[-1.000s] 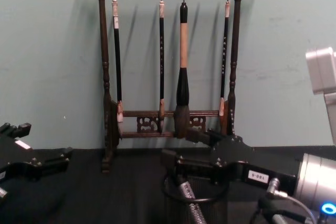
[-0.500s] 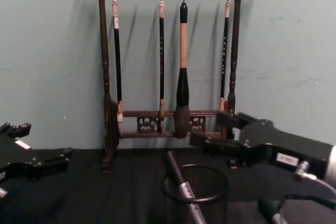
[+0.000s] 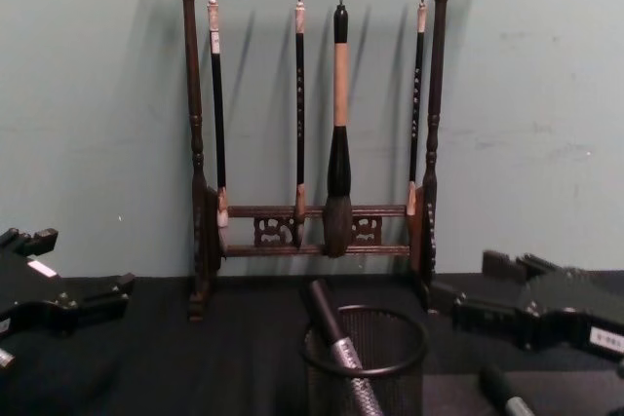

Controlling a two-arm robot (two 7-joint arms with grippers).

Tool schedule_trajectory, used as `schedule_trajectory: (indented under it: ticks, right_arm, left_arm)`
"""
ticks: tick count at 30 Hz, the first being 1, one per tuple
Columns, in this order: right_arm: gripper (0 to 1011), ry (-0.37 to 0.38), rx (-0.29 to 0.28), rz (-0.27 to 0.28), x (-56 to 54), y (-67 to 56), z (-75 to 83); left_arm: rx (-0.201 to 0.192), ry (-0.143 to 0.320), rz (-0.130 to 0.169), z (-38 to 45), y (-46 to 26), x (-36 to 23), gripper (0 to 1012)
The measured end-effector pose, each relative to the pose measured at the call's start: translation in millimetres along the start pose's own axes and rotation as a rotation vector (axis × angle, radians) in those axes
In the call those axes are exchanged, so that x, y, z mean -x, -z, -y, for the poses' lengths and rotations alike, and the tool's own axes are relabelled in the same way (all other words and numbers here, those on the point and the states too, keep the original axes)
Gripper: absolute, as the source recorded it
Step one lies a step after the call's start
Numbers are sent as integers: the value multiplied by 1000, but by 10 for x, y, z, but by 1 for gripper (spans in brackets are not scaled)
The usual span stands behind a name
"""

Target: Pick up the water-based marker from the table and place it into the pen holder.

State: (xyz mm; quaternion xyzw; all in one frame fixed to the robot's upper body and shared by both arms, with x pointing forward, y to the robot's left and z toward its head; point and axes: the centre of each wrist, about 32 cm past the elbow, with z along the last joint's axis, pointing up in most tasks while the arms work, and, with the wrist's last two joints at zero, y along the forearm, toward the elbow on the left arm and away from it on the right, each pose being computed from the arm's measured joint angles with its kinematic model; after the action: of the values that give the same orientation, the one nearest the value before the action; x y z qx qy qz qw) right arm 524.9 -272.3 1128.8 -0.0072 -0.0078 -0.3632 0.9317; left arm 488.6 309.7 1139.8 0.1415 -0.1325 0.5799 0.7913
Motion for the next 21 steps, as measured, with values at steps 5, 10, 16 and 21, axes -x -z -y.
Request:
schedule_trajectory:
  ticks: [5,10,16,21]
  right_arm:
    - [1000,48,70,-28,38,42,59]
    - [1000,117,178,-63,69,37,80]
    - [1000,144,244,-72,81,17,85]
    - [1000,154,310,-72,89,-5,78]
  left_arm:
    - [0,0,0,0,0,0,1009]
    - [0,0,0,0,0,0,1009]
    - [0,0,0,0,0,0,1009]
    - [0,0,0,0,0,0,1009]
